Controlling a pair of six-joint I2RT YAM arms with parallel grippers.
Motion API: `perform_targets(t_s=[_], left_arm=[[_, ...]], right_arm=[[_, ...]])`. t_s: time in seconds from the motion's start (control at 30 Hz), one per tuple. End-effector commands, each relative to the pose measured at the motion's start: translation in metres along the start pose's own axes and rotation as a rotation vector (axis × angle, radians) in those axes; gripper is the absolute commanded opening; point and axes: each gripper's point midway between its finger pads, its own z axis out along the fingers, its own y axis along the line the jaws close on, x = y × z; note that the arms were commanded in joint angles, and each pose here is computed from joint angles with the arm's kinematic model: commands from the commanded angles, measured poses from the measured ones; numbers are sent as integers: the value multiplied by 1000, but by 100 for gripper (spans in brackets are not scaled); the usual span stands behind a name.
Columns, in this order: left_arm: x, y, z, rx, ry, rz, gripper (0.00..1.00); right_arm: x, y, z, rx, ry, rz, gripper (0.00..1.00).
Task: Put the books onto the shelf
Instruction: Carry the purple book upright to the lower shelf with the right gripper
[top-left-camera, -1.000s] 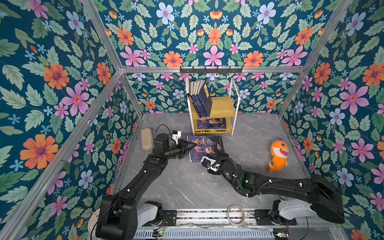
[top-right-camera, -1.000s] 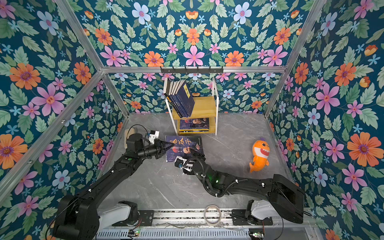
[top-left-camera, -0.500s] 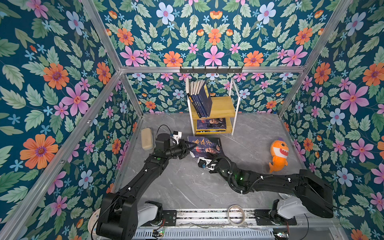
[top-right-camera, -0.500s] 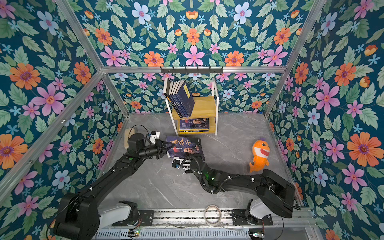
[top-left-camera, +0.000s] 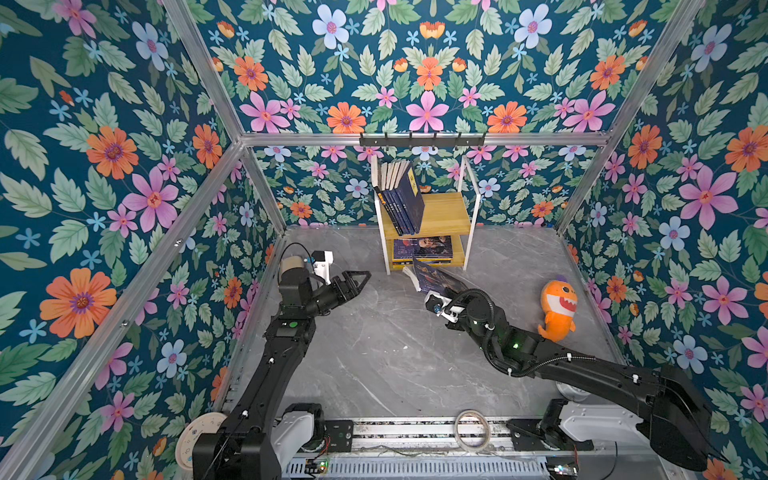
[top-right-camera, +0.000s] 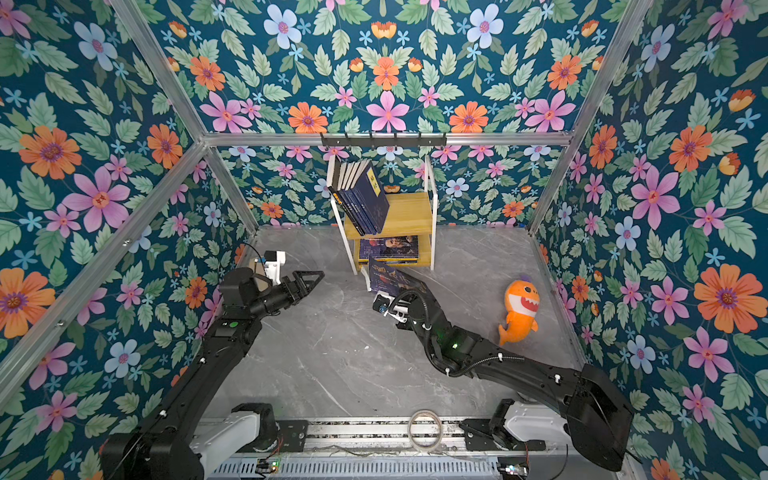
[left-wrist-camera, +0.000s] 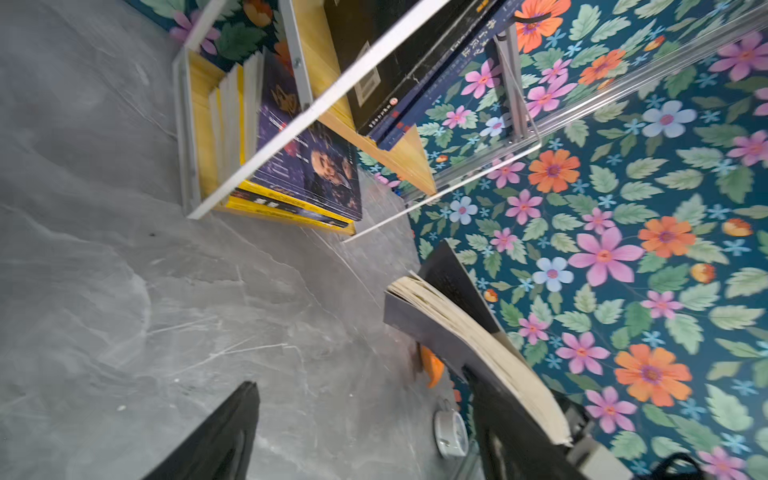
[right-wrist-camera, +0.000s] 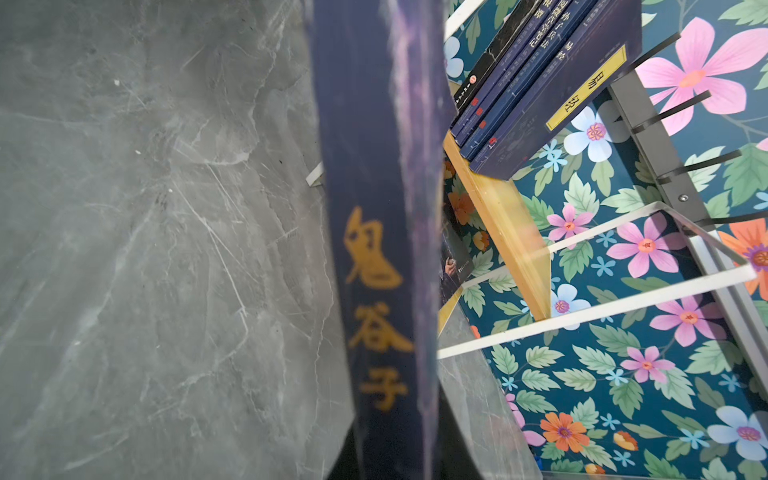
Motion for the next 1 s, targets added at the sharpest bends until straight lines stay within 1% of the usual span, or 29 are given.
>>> perform_targets(t_s=[0.0, 0.03, 0.13, 0.23, 0.4, 0.53, 0.67, 0.8, 0.97], left_arm=[[3, 22, -9, -126, 2, 199, 95], [2, 27, -11, -152, -6, 223, 100], [-7, 38, -17, -221, -38, 288, 100], [-10, 40, -21, -253, -42, 362, 100], [-8, 48, -21, -282, -40, 400, 100], [-6, 48, -20, -290, -34, 439, 100], [-7, 45, -20, -283, -36, 440, 100], [-5, 45, -19, -283, -27, 448, 100], [-3, 42, -18, -266, -23, 444, 100]], right_arm=[[-8, -15, 0, 10, -7, -75, 0], [-10, -18, 2, 15, -1, -107, 0], [-17, -28, 9, 36, 25, -208, 0], [-24, -35, 18, 61, 36, -307, 0], [-26, -36, 40, 88, 68, -452, 0], [-32, -42, 54, 131, 62, -503, 0], [-32, -47, 69, 168, 83, -564, 0], [-28, -52, 82, 164, 100, -569, 0], [-26, -61, 95, 171, 102, -530, 0]])
